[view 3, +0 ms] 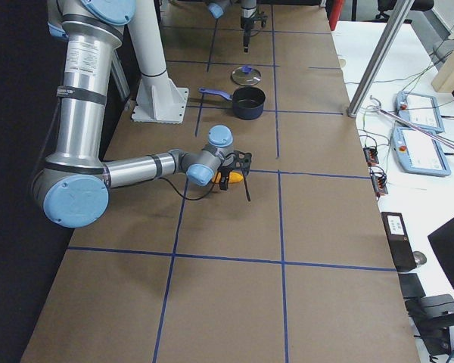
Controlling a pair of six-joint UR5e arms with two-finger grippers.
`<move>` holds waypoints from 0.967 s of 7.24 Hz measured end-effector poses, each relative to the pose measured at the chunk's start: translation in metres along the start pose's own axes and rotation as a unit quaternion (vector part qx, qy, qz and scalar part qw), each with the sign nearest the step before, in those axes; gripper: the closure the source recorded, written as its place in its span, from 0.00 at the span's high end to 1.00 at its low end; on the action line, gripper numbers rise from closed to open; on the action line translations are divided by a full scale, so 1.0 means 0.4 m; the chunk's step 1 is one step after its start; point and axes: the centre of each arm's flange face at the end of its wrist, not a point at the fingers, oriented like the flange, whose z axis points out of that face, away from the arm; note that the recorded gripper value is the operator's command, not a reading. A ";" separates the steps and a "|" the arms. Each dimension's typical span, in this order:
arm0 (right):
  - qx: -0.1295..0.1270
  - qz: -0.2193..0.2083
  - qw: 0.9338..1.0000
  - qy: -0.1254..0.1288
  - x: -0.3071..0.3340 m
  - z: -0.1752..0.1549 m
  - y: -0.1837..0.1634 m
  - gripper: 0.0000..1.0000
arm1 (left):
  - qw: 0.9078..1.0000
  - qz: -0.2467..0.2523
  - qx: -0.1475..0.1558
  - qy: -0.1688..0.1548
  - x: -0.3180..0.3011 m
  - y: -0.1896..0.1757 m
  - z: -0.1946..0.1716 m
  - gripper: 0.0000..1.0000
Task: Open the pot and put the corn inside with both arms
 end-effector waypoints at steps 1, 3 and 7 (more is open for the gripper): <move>-0.003 -0.007 1.000 0.006 -0.015 0.024 0.026 0.90 | 1.000 -0.001 0.000 -0.001 0.000 -0.001 0.002 1.00; 0.000 -0.015 1.000 0.019 -0.026 0.054 0.050 0.07 | 1.000 -0.001 0.000 -0.001 -0.001 -0.001 0.003 1.00; 0.007 -0.018 1.000 0.021 -0.034 0.052 0.051 0.00 | 1.000 -0.002 0.000 0.000 -0.004 0.001 -0.001 1.00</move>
